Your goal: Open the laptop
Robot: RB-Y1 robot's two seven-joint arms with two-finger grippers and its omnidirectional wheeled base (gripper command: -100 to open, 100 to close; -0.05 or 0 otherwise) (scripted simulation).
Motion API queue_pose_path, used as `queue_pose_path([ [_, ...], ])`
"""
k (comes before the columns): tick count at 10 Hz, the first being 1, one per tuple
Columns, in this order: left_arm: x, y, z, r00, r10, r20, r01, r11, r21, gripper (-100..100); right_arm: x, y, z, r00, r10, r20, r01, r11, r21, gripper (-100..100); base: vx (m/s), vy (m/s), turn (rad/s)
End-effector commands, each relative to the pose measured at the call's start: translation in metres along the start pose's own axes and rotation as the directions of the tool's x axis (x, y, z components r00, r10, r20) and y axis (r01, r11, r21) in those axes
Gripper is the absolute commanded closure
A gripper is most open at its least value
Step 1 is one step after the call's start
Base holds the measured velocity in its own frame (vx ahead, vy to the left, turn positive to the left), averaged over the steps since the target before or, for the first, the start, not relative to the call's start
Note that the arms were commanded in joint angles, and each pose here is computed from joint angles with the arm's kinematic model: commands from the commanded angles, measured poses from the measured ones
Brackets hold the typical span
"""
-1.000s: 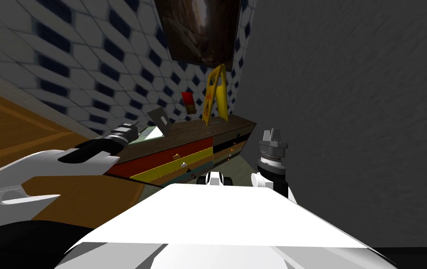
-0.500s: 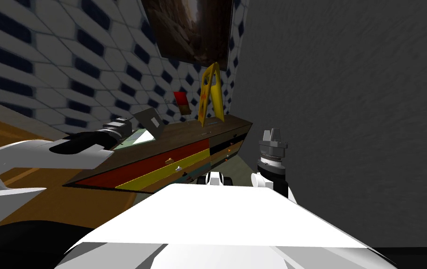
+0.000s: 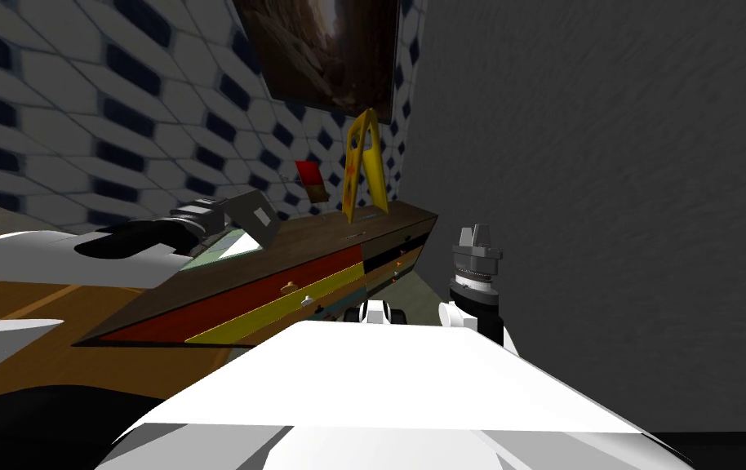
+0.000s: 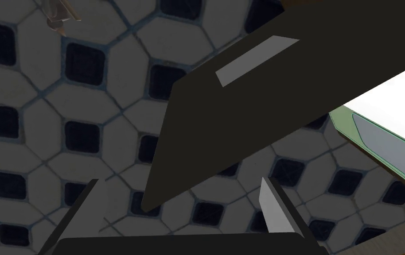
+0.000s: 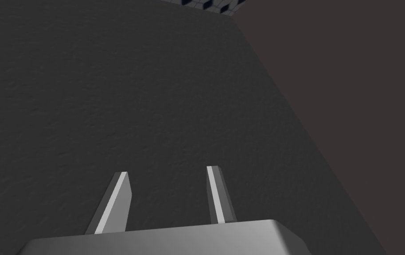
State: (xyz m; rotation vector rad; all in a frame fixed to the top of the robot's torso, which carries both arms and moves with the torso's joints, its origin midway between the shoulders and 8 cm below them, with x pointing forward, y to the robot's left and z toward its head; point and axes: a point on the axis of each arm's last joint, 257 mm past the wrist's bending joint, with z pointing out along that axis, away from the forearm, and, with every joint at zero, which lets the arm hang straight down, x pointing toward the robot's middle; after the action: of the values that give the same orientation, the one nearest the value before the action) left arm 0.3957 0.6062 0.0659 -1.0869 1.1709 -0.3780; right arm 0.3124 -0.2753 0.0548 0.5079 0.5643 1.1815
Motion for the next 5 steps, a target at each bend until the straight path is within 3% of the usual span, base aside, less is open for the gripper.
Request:
queue_pose_path([
  [1,0.0,0.0,0.0,1.0,0.0,0.001,0.0,1.0,0.0,100,0.0,0.0,0.0,1.0,0.0,0.0,0.0,1.0,0.0,0,0.009,0.008,-0.008],
  [2,-0.007,0.002,0.003,0.9933,-0.115,0.007,0.115,0.9933,0.006,100,0.0,0.0,0.0,1.0,0.0,0.0,0.0,1.0,0.0,0,-0.04,0.056,-0.024],
  [3,-0.009,0.004,0.004,0.9881,-0.154,0.009,0.154,0.9881,0.007,100,0.0,0.0,0.0,1.0,0.0,0.0,0.0,1.0,0.0,0,-0.071,0.08,-0.035],
  [4,-0.012,0.008,0.006,0.973,-0.231,0.011,0.231,0.973,0.008,100,0.0,0.0,0.0,1.0,0.0,0.0,0.0,1.0,0.0,0,-0.103,0.083,-0.042],
  [5,-0.014,0.01,0.007,0.9631,-0.269,0.011,0.269,0.9631,0.009,100,0.0,0.0,0.0,1.0,0.0,0.0,0.0,1.0,0.0,0,-0.102,0.079,-0.025],
])
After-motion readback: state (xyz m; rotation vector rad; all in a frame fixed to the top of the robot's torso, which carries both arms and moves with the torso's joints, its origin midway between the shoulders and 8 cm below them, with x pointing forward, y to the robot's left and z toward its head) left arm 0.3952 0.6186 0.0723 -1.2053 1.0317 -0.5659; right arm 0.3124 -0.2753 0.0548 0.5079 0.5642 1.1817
